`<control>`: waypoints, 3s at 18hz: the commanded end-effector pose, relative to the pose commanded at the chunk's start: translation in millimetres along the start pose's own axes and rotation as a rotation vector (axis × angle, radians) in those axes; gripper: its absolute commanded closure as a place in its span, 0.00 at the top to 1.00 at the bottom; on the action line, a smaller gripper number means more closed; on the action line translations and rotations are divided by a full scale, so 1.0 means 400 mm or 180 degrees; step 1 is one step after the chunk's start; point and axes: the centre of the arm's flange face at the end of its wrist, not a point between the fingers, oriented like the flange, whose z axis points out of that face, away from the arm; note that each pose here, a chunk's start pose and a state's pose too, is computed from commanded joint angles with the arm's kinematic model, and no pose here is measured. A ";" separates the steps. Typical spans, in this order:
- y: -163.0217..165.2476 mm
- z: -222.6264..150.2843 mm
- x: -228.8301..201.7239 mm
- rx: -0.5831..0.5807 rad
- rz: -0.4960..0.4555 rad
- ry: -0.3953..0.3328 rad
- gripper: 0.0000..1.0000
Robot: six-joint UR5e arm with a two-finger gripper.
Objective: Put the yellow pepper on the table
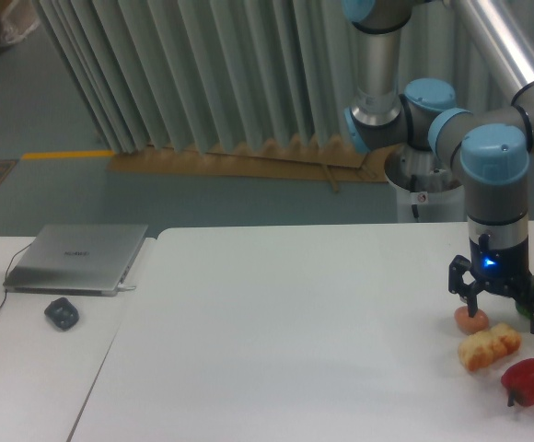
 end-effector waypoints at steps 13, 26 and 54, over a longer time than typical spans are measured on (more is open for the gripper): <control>0.169 -0.038 -0.225 -0.0135 0.0564 -0.0147 1.00; 0.417 0.065 -0.475 -0.0356 0.1178 0.0032 1.00; 0.606 0.155 -0.599 -0.0400 0.0639 0.0214 1.00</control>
